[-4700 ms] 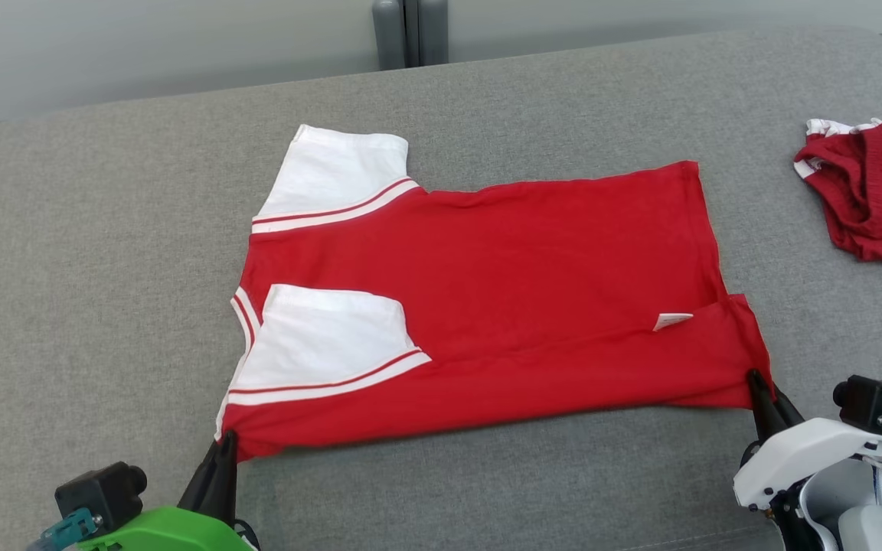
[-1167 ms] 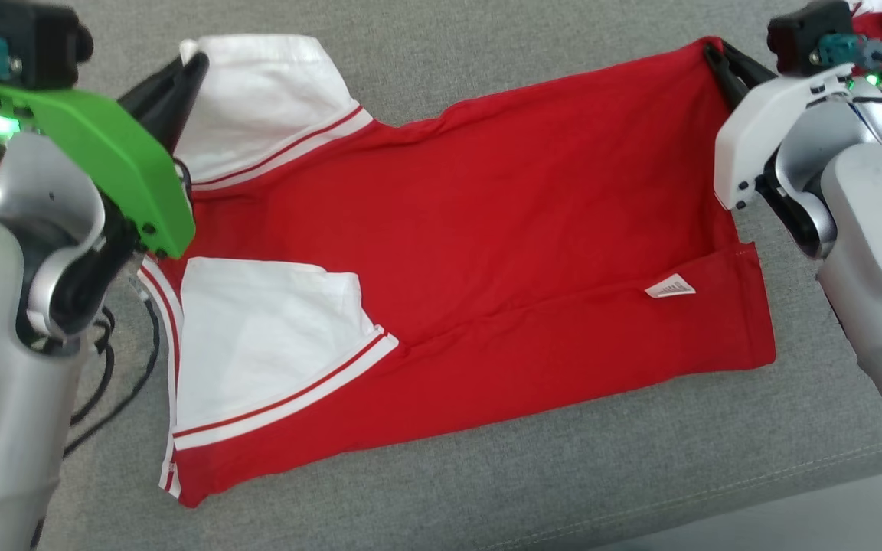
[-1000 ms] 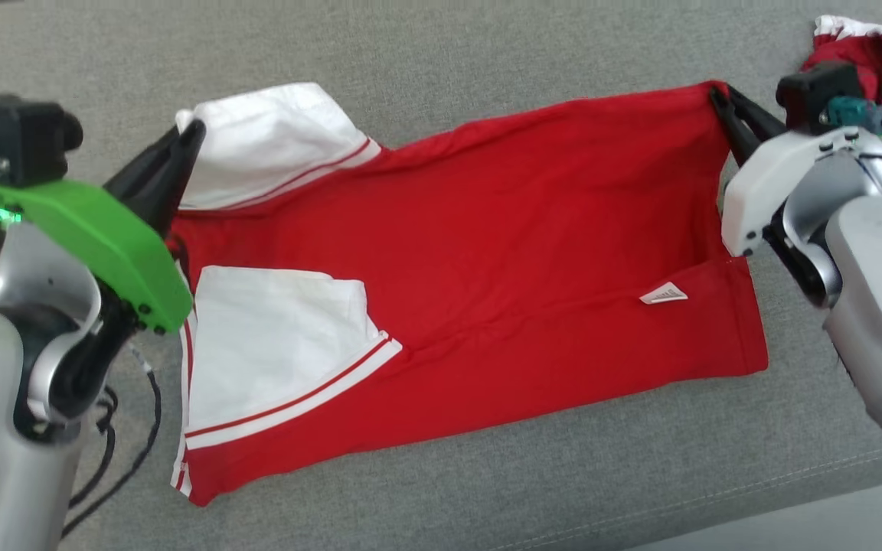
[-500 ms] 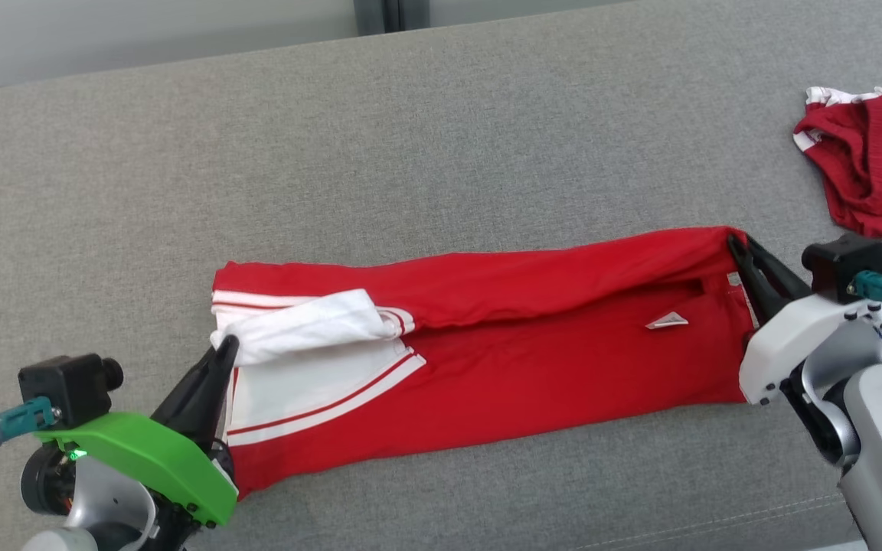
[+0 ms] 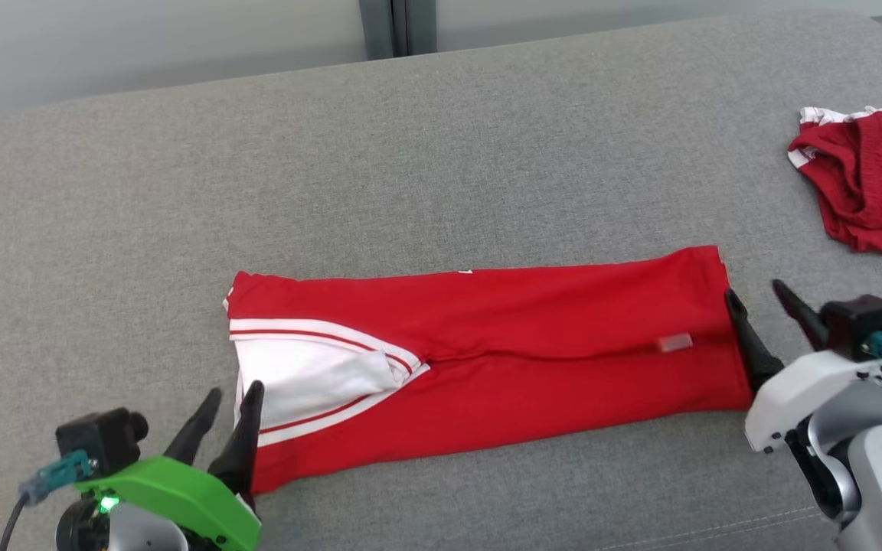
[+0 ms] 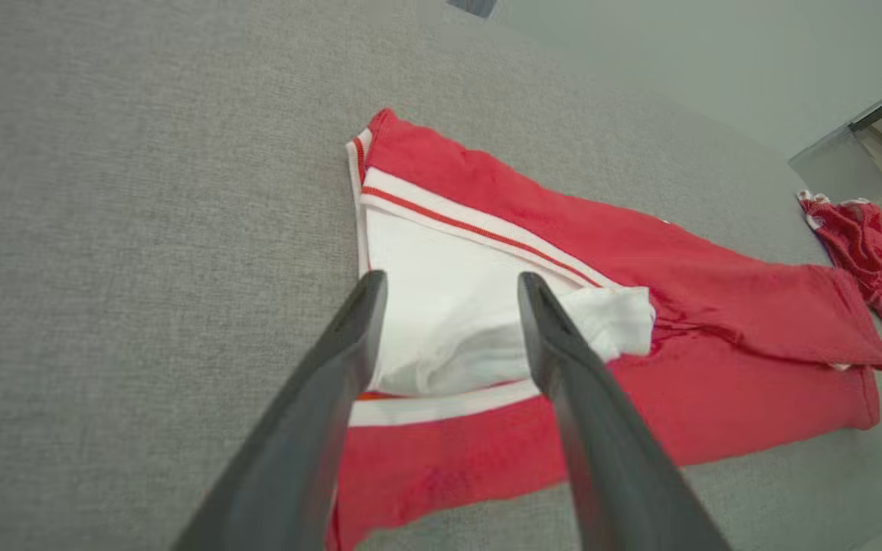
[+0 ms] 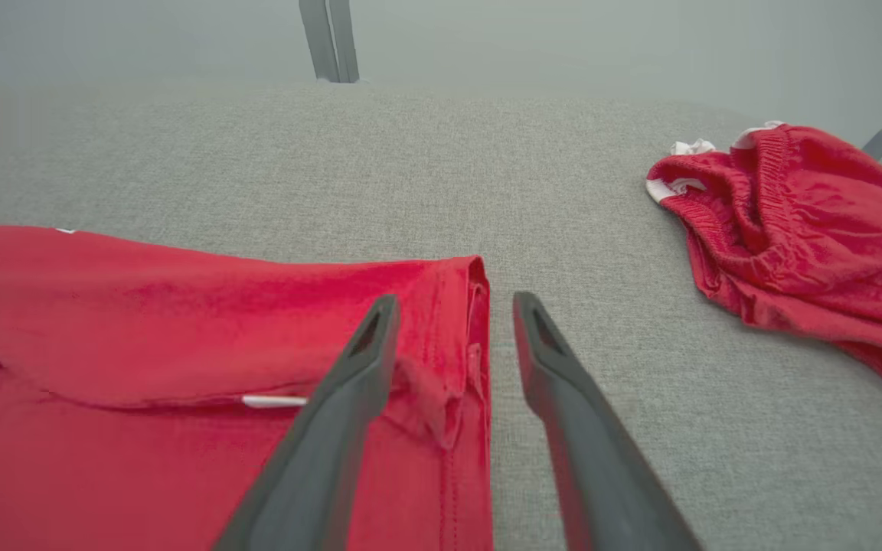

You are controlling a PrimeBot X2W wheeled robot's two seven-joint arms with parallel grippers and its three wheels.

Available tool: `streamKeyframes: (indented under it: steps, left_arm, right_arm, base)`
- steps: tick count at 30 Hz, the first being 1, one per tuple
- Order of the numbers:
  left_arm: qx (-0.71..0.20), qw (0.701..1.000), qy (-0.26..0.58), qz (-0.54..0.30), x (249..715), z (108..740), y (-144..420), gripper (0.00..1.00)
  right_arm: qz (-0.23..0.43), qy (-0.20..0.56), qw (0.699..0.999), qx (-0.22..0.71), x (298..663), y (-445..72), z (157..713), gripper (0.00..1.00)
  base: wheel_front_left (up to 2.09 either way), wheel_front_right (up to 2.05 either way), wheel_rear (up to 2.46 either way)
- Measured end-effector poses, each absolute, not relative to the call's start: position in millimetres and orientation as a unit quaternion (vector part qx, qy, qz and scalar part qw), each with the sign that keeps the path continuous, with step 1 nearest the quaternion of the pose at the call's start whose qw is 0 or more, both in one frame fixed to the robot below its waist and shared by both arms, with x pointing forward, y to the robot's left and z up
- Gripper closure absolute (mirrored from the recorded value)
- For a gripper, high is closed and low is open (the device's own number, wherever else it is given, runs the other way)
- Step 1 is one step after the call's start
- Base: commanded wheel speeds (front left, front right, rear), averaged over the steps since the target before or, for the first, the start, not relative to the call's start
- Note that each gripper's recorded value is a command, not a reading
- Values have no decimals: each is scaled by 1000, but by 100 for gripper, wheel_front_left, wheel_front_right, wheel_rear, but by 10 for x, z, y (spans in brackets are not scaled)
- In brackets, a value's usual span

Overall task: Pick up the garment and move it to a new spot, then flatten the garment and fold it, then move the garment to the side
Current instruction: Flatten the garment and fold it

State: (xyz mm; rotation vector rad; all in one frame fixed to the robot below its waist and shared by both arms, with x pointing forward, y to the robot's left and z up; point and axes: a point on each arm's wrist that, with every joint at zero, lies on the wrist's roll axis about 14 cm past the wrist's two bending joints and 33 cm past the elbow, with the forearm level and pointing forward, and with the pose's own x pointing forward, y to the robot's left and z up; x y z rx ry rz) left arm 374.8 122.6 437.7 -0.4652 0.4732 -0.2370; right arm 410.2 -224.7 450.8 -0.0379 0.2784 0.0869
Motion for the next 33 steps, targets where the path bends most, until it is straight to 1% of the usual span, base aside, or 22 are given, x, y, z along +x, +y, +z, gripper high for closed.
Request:
streamKeyframes:
  steps: [3, 6, 8, 11, 14, 18, 23, 33]
  left_arm:
    - [-228, 945, 219, -82, 3709, 4354, 1367, 0]
    - [-238, 954, 181, -32, 3722, 4424, 1572, 0]
    - [-244, 956, 161, -16, 3719, 4472, 1628, 0]
    - [-252, 958, 139, -5, 3707, 4525, 1648, 0]
    - [-241, 963, 122, -3, 3705, 4567, 1652, 0]
    - [-227, 969, 97, -9, 3742, 4661, 1618, 0]
    - [-218, 973, 73, -9, 3761, 4754, 1589, 0]
    - [-205, 976, 72, 5, 3678, 4707, 1626, 0]
  right_arm:
    - [20, 130, 991, -4, 4030, -2343, 4514, 0]
    - [-7, 119, 993, 15, 3938, -2433, 4533, 0]
    - [-25, 115, 993, 29, 3882, -2484, 4538, 0]
    - [-41, 121, 991, 42, 3822, -2523, 4508, 0]
    - [-44, 133, 989, 55, 3823, -2493, 4486, 0]
    - [-35, 162, 985, 56, 3916, -2438, 4454, 0]
    - [-18, 224, 973, 45, 4013, -2374, 4274, 0]
    - [3, 320, 946, 51, 4069, -2262, 3894, 0]
  base:
    - [0, 0, 0]
    - [0, 0, 0]
    - [0, 0, 0]
    - [0, 0, 0]
    - [0, 0, 0]
    - [0, 0, 0]
    - [0, 0, 0]
    - [0, 0, 0]
